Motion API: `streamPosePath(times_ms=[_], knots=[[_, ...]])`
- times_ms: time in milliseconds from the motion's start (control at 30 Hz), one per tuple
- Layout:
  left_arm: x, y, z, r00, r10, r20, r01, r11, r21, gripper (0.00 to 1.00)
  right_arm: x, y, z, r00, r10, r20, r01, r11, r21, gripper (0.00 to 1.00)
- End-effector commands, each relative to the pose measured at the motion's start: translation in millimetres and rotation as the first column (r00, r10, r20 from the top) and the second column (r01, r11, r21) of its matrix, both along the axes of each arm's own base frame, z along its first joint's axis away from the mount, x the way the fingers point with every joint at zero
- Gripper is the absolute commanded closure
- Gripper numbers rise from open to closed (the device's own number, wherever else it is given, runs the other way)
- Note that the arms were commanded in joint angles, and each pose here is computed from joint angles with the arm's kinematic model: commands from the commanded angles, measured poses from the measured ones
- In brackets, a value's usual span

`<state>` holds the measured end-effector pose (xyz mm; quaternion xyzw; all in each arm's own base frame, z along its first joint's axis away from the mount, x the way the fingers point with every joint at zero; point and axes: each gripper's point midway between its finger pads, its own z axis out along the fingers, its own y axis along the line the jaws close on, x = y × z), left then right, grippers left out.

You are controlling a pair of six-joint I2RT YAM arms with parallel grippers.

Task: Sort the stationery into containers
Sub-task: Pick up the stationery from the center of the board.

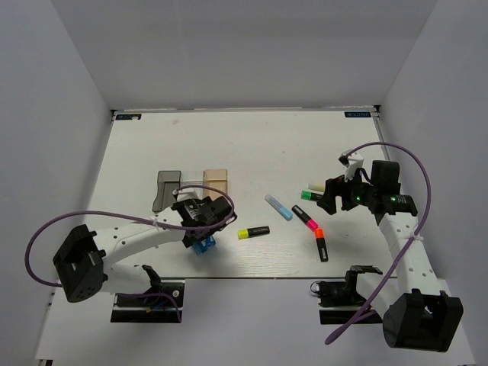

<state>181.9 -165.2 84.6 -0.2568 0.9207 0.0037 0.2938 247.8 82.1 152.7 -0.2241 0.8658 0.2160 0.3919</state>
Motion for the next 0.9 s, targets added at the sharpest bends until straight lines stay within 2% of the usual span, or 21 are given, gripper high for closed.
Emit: streamPosePath(times_ms=[0, 300, 600, 867], knots=[[-0.3, 2.2, -7.0, 0.997, 0.081, 0.001, -0.081, 0.996, -0.039, 0.06, 7.8, 1.7, 15.0, 0.998, 0.009, 0.061, -0.009, 1.000, 0.007, 0.10], [1.7, 14.0, 7.8, 0.997, 0.068, 0.026, -0.068, 0.997, 0.021, 0.02, 6.7, 2.0, 13.9, 0.998, 0.013, 0.057, -0.014, 1.000, 0.006, 0.10], [-16.0, 14.2, 7.6, 0.999, 0.040, -0.001, -0.040, 0.998, 0.056, 0.01, 6.9, 2.0, 12.6, 0.999, 0.006, 0.045, -0.006, 1.000, 0.013, 0.10], [-24.7, 28.3, -28.9, 0.995, 0.090, -0.049, -0.086, 0.993, 0.078, 0.01, 6.7, 1.0, 14.2, 0.998, 0.001, 0.055, -0.001, 1.000, 0.013, 0.10]])
